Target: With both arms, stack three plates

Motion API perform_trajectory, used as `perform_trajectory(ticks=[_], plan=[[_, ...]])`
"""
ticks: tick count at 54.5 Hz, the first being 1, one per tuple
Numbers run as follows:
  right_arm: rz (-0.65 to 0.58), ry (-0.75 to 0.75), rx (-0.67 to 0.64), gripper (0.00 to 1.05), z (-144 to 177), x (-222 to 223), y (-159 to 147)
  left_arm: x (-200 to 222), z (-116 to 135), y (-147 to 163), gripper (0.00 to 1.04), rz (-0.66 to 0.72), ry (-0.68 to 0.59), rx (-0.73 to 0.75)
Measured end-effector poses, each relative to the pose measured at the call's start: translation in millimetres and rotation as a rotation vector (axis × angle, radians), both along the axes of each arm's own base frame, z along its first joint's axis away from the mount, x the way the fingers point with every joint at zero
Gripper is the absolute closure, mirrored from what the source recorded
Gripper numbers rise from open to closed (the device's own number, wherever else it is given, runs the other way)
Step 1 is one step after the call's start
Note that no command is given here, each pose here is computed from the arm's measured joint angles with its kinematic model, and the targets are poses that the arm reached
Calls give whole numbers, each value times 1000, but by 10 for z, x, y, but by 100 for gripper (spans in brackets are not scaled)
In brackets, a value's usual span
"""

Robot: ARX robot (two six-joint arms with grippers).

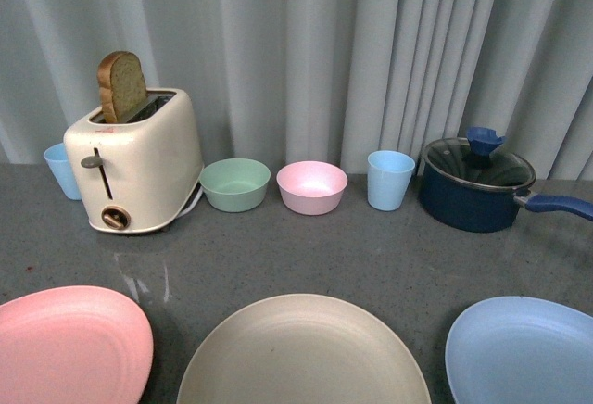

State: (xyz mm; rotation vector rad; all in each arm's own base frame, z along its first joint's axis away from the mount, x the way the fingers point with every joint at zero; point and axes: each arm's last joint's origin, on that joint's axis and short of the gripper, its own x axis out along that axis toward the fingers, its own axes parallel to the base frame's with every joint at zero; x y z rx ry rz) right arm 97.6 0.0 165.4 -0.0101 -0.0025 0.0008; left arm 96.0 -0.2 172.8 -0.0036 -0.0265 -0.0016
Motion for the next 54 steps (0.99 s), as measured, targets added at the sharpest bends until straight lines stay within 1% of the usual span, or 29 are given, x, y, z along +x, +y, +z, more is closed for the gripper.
perform_trajectory(ticks=[30, 32, 33, 37, 42, 46, 50, 53, 54], plan=[[0, 0, 0, 7, 0, 0, 0, 0, -1, 0, 7, 0, 1, 0], [0, 0, 0, 7, 0, 0, 0, 9, -16, 7, 7, -23, 84, -28], [0, 0, 0, 7, 0, 0, 0, 24, -24, 14, 7, -63, 191, -66], [3, 0, 0, 7, 0, 0, 1, 149, 13, 86, 7, -83, 326, -112], [0, 0, 0, 7, 0, 0, 0, 415, 160, 231, 7, -70, 345, -100], [-1, 0, 0, 7, -1, 0, 0, 716, 256, 381, 7, -47, 365, -20], [0, 0, 0, 7, 0, 0, 0, 989, 234, 524, 7, -28, 428, 51], [0, 0, 0, 7, 0, 0, 0, 1224, 124, 638, 7, -47, 509, 83], [0, 0, 0, 7, 0, 0, 0, 1238, 112, 646, 7, -50, 518, 84]])
